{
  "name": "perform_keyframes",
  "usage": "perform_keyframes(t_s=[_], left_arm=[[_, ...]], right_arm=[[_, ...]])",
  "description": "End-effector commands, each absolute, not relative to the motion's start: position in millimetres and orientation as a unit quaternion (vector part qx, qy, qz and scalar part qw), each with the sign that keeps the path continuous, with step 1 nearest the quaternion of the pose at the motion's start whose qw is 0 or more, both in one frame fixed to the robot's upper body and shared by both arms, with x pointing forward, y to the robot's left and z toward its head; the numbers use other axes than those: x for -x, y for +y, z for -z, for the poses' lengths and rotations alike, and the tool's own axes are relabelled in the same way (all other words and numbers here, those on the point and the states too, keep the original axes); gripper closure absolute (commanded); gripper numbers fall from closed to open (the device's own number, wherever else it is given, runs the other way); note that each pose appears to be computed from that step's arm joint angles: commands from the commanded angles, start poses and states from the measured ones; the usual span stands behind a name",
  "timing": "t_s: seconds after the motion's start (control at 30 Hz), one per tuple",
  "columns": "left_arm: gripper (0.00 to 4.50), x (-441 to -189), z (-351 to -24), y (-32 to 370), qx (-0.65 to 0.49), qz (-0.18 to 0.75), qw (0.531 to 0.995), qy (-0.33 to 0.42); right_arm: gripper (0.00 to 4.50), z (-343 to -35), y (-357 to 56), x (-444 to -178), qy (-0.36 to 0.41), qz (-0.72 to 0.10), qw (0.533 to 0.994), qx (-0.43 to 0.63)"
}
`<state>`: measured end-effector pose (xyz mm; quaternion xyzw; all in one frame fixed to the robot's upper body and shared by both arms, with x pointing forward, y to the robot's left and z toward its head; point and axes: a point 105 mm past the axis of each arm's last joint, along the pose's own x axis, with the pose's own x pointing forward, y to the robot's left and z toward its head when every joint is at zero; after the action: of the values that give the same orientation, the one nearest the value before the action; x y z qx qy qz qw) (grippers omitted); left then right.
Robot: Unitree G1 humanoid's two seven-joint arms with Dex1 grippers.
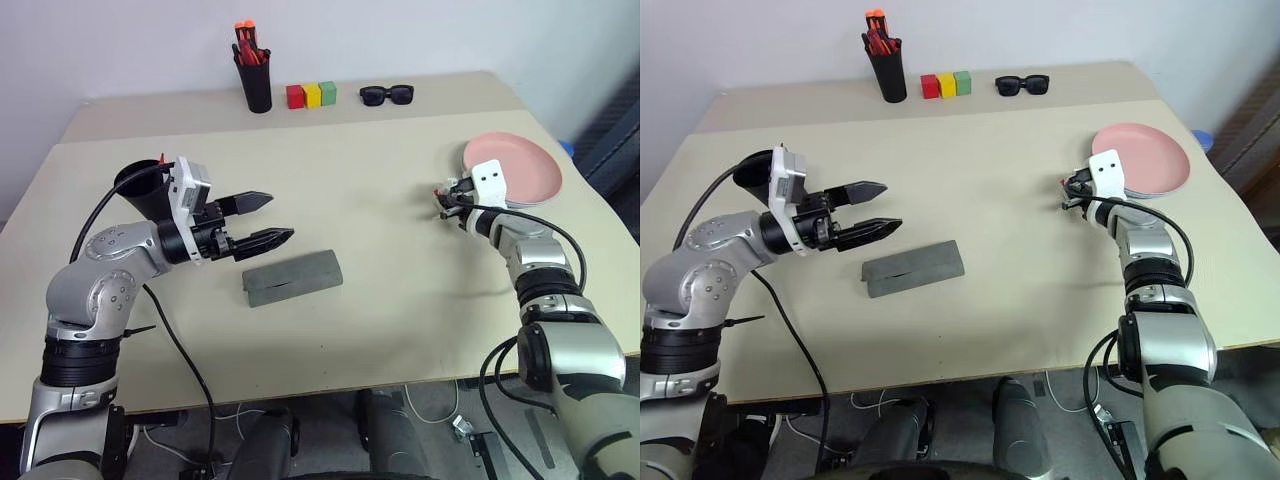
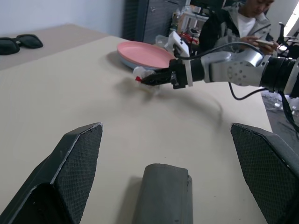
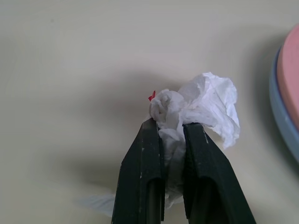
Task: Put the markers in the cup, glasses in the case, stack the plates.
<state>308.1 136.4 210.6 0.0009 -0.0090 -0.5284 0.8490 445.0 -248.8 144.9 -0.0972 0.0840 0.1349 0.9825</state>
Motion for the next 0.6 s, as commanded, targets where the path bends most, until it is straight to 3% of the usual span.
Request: perform_keyframes(t_s=[0.03, 0.17, 0.27, 0.47, 0.6], left_arm=[[0.0, -306, -223, 140, -0.009, 0.525, 0.85, -0.033], [0.0, -308, -224, 138, -0.004, 0.526, 0.85, -0.035], [0.0, -308, -221, 138, -0.003, 0.527, 0.849, -0.032], [0.0, -306, -220, 141, -0.007, 0.525, 0.851, -0.029], [0.0, -304, -218, 148, -0.003, 0.515, 0.856, -0.028]], right_arm=[[4.45, -208, -283, -451, -0.013, -0.05, 0.995, 0.089], [4.45, -215, -310, -448, -0.011, 0.016, 0.991, 0.13], [3.27, -208, -318, -448, 0.005, 0.05, 0.988, 0.148], [0.32, -213, -320, -449, -0.001, 0.073, 0.979, 0.19], [0.32, -245, -305, -451, -0.079, 0.044, 0.978, 0.188]])
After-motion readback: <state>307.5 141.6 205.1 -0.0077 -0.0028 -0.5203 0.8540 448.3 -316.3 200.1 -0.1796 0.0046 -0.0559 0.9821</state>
